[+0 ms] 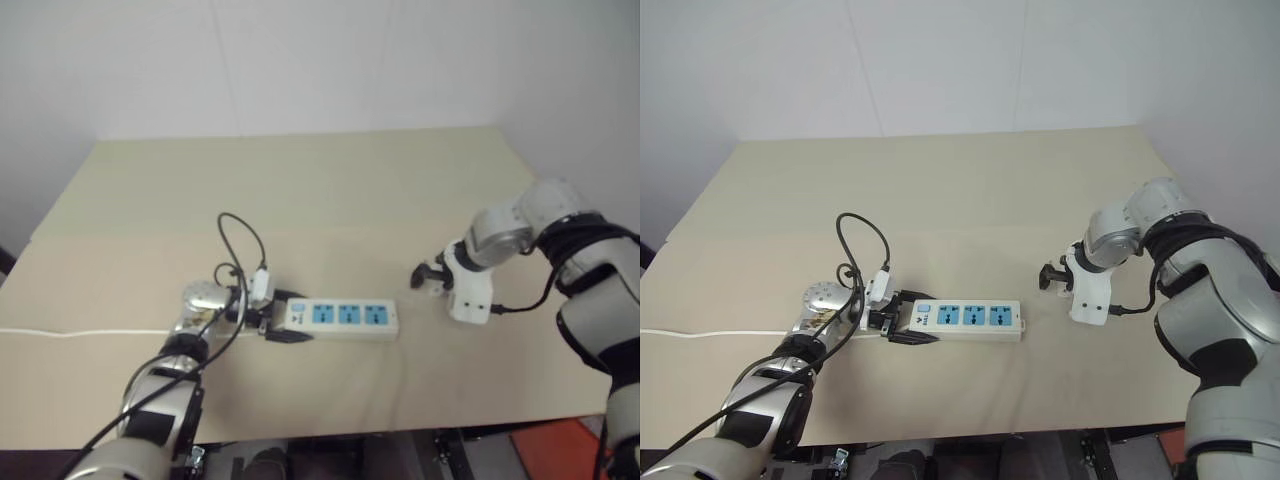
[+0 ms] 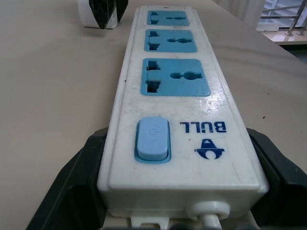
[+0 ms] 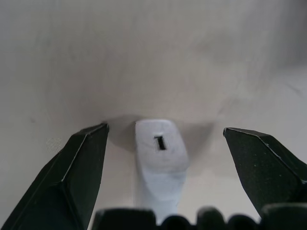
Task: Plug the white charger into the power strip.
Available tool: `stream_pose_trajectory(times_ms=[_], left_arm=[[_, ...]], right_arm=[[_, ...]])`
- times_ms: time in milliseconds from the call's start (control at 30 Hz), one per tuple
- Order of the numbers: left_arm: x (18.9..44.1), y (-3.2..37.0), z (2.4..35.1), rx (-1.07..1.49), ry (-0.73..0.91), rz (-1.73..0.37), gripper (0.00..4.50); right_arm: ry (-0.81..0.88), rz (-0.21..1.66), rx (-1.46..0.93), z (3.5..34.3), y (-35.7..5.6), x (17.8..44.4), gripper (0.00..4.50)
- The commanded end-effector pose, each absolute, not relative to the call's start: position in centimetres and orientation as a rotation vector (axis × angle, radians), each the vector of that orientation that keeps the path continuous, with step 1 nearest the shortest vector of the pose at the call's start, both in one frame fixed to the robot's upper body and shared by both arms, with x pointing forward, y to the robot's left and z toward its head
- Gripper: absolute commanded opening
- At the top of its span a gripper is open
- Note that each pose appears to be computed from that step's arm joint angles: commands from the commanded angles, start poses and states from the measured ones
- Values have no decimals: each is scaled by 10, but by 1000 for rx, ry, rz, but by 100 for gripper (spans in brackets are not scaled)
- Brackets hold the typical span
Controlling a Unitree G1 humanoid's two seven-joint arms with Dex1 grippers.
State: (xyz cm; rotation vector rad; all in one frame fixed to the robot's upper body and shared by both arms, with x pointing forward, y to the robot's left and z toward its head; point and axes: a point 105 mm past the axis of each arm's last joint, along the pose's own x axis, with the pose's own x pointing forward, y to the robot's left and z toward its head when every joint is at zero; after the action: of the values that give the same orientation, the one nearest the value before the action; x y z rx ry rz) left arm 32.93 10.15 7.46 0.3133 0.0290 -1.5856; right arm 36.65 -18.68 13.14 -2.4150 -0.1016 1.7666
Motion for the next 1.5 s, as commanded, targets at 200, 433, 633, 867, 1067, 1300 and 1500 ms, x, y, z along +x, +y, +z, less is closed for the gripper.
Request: stream_pose_trajectory(times_ms=[200, 433, 633, 867, 1067, 1300, 1500], left_arm=[[333, 104, 88, 334, -35, -1566, 332], [334, 104, 88, 326, -40, -1554, 332], [335, 104, 89, 325, -43, -1549, 332], [335, 105, 90, 323, -43, -1544, 332], [335, 106, 89, 349, -28, -1550, 332], [332, 109, 81, 408, 23, -1563, 332], [332, 112, 78, 422, 62, -1558, 332]], right_arm=[[-142, 1768, -2462, 135, -189, 372, 450], [-204, 1808, -2459, 137, -184, 370, 258], [-225, 1840, -2458, 137, -183, 368, 111], [-277, 1772, -2334, 152, -176, 364, 111], [-336, 1529, -1997, 175, -160, 366, 111], [-300, 1179, -1426, 206, -157, 386, 111], [-305, 1162, -934, 226, -154, 388, 111]])
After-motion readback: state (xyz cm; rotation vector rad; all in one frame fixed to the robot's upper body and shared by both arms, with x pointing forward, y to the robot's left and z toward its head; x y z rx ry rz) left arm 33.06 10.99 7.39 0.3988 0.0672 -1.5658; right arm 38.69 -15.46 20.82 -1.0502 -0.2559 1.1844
